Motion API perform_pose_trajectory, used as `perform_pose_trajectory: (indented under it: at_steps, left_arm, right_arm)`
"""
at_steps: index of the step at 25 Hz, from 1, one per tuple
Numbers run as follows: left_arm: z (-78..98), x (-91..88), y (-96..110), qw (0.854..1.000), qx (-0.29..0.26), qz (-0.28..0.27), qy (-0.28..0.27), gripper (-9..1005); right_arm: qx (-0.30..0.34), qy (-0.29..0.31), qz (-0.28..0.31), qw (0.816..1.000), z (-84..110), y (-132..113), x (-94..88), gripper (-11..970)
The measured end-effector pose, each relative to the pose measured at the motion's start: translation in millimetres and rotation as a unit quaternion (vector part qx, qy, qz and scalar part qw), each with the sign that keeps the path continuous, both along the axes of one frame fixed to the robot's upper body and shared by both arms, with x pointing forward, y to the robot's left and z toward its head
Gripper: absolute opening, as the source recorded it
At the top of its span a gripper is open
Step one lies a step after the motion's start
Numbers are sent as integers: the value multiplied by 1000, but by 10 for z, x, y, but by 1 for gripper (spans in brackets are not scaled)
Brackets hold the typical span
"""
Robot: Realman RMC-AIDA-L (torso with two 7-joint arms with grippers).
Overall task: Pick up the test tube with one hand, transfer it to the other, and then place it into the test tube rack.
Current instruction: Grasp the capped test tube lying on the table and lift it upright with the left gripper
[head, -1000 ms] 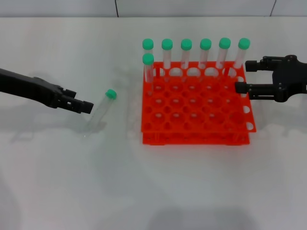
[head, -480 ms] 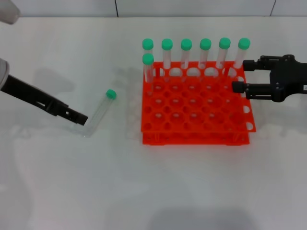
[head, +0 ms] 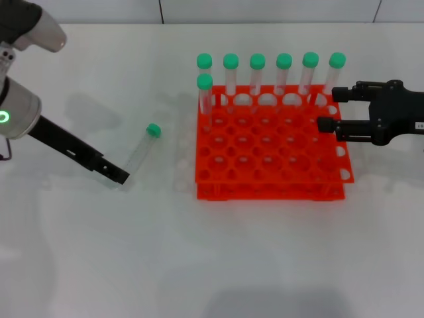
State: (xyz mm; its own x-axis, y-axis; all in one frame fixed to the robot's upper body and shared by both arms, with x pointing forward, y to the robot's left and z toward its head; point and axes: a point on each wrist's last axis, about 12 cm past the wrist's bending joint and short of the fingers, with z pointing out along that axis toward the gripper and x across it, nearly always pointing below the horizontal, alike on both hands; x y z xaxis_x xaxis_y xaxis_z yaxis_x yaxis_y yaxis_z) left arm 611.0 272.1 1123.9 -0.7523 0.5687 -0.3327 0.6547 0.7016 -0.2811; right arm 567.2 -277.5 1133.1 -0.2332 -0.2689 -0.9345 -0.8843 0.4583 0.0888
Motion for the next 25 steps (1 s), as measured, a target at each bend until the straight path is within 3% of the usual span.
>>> perform_pose_trajectory:
  at_steps: [13, 25]
  left_arm:
    - [-21, 47, -146, 1000, -2, -9, -11, 861]
    - [-80, 50, -266, 1000, 2, -21, -8, 720]
  right_arm:
    - [0, 1, 1, 1000, -32, 5, -16, 706]
    - [-1, 2, 0, 1000, -61, -17, -47, 706]
